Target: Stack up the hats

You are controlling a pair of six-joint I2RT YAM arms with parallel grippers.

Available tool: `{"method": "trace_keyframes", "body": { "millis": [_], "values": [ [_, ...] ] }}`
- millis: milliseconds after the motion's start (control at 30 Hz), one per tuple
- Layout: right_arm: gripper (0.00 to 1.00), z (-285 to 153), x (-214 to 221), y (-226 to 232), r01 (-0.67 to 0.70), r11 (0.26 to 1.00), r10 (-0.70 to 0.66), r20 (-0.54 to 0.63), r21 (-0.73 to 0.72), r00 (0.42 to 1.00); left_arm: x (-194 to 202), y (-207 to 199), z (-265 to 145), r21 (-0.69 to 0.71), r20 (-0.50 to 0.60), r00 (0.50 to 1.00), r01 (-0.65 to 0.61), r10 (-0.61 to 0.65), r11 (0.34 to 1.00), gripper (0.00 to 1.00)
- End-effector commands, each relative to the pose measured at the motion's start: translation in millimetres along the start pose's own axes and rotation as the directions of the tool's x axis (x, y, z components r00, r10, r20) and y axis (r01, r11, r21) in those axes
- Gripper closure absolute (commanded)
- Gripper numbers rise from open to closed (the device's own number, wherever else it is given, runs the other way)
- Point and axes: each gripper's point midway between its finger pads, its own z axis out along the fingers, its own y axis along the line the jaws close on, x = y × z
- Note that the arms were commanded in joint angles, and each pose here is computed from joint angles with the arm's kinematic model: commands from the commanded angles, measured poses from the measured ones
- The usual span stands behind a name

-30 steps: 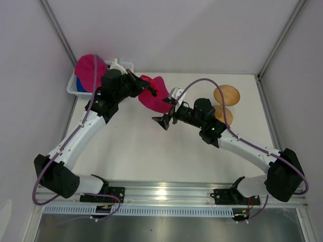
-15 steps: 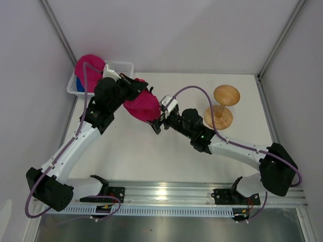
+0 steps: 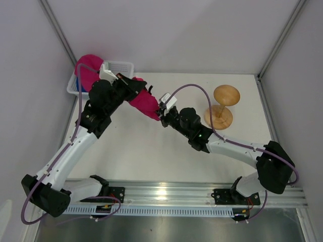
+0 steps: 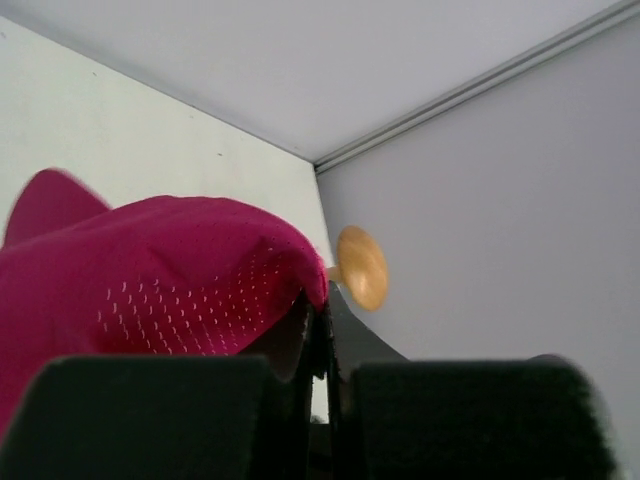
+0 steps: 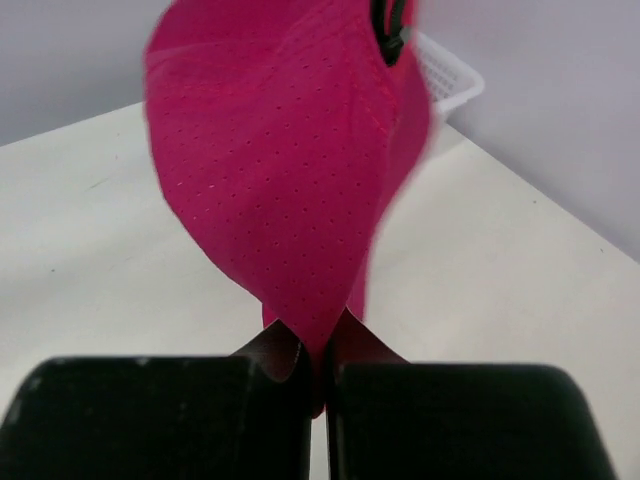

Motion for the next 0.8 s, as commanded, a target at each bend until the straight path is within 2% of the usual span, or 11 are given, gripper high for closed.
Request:
{"method": "trace_keyframes", "body": {
  "millis": [0,33,67,100,167,200,333,533,633,667,767],
  "values": [
    [1.00,-19.7,-66.6,-25.7,-0.064,0.993,0.050,0.137,0.103,0.989,-10.1,-25.9,-12.0,0.111,0.043,0.988,-0.150,0.146,0.982,0.90],
    [1.00,-25.2,-72.9,-31.0,-0.087,0.990,0.071,0.139,0.109,0.988,-6.2,-26.8,-10.3,0.128,0.025,0.984,-0.178,0.176,0.976,0.81],
    [1.00,-30.7,-77.3,-31.7,-0.143,0.985,0.131,0.122,0.093,0.984,-1.1,-26.0,-9.3,0.138,0.001,0.979,-0.201,0.202,0.970,0.52],
    [1.00,-44.0,-95.0,-39.7,-0.178,0.979,0.162,0.156,0.096,0.974,1.6,-26.9,-9.3,0.145,-0.014,0.973,-0.225,0.229,0.964,0.35],
    [1.00,-60.4,-104.0,-59.6,-0.240,0.966,0.220,0.183,0.094,0.958,-0.4,-29.6,-12.3,0.137,-0.031,0.959,-0.275,0.282,0.951,0.05],
    [1.00,-69.0,-99.9,-65.7,-0.300,0.949,0.279,0.184,0.097,0.943,-3.5,-33.3,-15.0,0.142,-0.023,0.955,-0.289,0.295,0.947,0.01],
    [1.00,-126.4,-120.5,-116.8,-0.381,0.913,0.331,0.278,0.147,0.902,-13.2,-42.7,-27.1,0.190,0.061,0.950,-0.312,0.306,0.931,0.01],
    [1.00,-178.5,-113.8,-173.1,-0.432,0.842,0.326,0.334,0.322,0.884,-1.1,-24.7,-24.1,0.181,0.056,0.964,-0.268,0.262,0.946,0.01],
    [1.00,-202.1,-104.5,-213.8,-0.545,0.722,0.368,0.431,0.427,0.824,16.6,-14.2,-12.2,0.183,-0.015,0.967,-0.248,0.255,0.951,0.00],
    [1.00,-210.4,-99.6,-228.7,-0.604,0.659,0.399,0.473,0.448,0.786,22.6,-12.1,-9.5,0.188,-0.038,0.966,-0.246,0.257,0.951,0.01],
    [1.00,-221.3,-83.9,-251.0,-0.690,0.532,0.460,0.517,0.490,0.722,39.7,1.3,3.3,0.173,-0.099,0.960,-0.243,0.262,0.954,0.00]
  ]
}}
